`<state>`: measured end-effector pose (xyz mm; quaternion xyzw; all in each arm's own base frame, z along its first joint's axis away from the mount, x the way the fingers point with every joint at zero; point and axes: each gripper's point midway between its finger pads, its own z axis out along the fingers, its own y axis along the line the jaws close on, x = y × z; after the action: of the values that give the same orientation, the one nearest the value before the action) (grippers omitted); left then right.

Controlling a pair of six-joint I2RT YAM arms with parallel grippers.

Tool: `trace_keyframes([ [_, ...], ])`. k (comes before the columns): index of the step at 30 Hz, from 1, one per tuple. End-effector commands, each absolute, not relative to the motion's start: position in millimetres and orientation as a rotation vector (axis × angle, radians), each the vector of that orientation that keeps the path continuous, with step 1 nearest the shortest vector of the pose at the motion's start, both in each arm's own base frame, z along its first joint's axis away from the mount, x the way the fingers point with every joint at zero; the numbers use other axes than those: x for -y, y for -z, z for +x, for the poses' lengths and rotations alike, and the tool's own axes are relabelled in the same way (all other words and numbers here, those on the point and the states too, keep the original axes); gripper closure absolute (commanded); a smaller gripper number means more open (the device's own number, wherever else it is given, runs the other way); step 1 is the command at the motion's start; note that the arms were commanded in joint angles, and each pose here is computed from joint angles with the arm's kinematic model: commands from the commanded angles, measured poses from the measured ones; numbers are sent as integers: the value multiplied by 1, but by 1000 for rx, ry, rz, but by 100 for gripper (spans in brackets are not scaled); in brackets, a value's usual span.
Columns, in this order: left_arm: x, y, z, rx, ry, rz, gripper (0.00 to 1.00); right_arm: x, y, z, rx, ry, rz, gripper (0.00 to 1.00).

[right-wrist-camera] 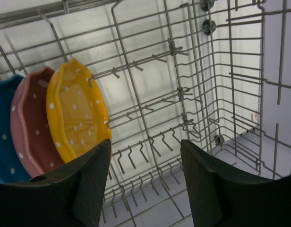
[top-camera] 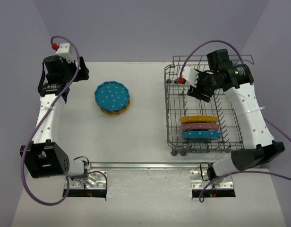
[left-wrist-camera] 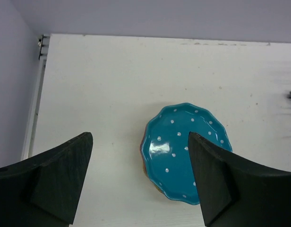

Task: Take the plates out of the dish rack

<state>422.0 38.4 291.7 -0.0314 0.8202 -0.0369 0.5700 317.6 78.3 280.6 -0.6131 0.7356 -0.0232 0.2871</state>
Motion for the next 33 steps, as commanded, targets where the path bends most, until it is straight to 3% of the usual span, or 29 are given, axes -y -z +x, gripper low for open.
trace_keyframes([
  [1,-3,-302,402,-1891,98,91,15,-68,-248,260,-2028,-149,-1852,42],
  [16,13,-304,386,-1902,182,112,12,-67,-203,219,-2072,-316,-1943,47],
  [33,16,-301,383,-1918,214,101,12,-55,-158,230,-2087,-314,-2078,47],
])
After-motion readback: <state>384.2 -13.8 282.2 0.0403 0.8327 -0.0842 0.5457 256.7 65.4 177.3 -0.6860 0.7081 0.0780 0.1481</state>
